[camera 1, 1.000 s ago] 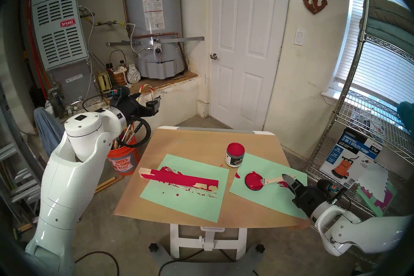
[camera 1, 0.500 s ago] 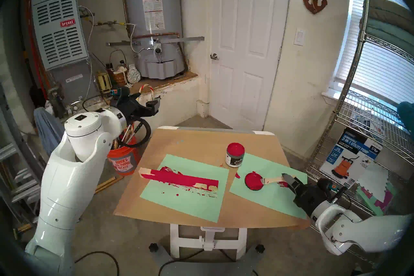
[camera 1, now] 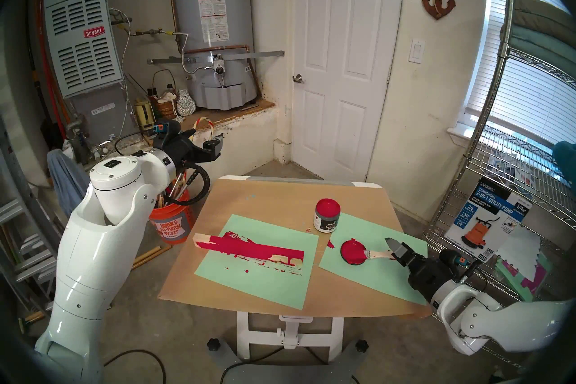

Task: Pick up brush, dip the brush into paint, and paint the wood

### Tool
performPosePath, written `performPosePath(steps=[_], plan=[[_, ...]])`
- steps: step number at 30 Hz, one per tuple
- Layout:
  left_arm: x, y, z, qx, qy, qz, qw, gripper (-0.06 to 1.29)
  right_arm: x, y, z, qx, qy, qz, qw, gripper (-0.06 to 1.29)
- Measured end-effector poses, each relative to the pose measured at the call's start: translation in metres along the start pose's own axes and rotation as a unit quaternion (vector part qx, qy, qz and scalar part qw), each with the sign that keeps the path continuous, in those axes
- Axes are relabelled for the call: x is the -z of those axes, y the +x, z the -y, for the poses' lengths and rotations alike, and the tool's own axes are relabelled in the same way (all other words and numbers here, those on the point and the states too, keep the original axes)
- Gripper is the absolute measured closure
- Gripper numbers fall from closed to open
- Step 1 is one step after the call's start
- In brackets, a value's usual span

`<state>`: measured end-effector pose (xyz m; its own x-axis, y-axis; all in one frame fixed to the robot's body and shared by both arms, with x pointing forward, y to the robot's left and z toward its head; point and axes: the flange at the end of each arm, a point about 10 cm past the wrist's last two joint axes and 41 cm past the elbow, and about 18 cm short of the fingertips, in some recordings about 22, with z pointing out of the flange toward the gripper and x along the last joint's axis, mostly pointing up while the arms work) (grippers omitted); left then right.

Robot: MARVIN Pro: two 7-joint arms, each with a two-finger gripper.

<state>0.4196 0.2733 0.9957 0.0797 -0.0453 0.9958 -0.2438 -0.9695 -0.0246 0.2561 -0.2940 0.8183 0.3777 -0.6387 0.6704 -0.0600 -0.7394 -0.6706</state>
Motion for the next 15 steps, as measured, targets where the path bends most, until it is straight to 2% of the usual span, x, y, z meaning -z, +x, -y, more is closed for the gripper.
performPosePath(steps=[15], plan=[[0.0000, 0.0000, -0.0001, 0.000, 0.000, 0.000, 1.0000, -0.02, -0.0020, 0.0007, -0.0048, 0.014, -0.013, -0.007, 0.9998, 0.03]])
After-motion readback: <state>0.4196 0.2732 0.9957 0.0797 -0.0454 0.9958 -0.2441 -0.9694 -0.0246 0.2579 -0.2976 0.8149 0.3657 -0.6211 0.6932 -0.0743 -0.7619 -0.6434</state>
